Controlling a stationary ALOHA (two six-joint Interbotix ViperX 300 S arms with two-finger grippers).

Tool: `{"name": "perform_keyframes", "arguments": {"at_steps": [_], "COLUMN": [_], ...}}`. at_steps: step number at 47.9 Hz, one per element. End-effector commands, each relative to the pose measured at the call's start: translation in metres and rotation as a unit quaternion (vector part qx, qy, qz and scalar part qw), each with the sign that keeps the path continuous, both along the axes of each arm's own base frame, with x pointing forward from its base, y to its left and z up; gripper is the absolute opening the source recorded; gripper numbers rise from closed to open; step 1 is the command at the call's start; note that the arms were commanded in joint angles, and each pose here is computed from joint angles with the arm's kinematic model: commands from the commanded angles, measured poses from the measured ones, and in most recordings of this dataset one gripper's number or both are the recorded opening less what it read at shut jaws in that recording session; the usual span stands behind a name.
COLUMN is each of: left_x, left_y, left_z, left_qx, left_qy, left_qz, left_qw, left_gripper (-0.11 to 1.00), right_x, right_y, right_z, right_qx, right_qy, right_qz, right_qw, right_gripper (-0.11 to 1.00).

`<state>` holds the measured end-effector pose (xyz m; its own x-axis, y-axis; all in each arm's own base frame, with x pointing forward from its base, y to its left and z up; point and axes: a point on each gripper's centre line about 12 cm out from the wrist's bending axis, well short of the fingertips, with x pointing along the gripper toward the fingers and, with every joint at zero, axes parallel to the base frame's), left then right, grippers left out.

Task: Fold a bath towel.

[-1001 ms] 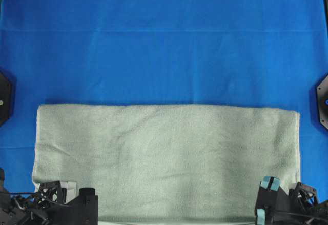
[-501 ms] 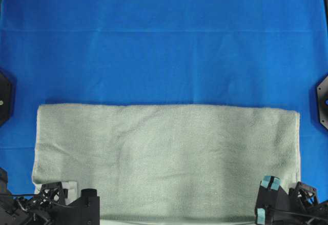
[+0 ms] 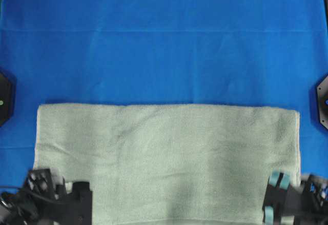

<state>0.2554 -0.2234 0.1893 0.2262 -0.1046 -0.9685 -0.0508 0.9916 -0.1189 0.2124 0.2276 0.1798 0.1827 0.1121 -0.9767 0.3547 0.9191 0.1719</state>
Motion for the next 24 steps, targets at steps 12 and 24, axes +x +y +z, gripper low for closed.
{"name": "perform_keyframes", "arguments": {"at_steps": [12,24], "left_x": [-0.013,-0.025], "left_y": [0.09,0.133], "left_z": [0.018,0.007], "left_qx": [0.085,0.108], "left_qy": [-0.002,0.005], "left_qz": [0.061,0.103], "left_qw": [0.9945,0.9888], "left_gripper": [0.79,0.8], "right_x": [-0.001,-0.005], "right_y": [-0.099,-0.141], "right_z": [0.016,0.009], "right_qx": [-0.081,-0.1], "right_qy": [-0.005,0.005], "right_qz": [-0.068,-0.076], "right_qw": [0.9944,0.9921], "right_gripper": [0.58,0.58]}}
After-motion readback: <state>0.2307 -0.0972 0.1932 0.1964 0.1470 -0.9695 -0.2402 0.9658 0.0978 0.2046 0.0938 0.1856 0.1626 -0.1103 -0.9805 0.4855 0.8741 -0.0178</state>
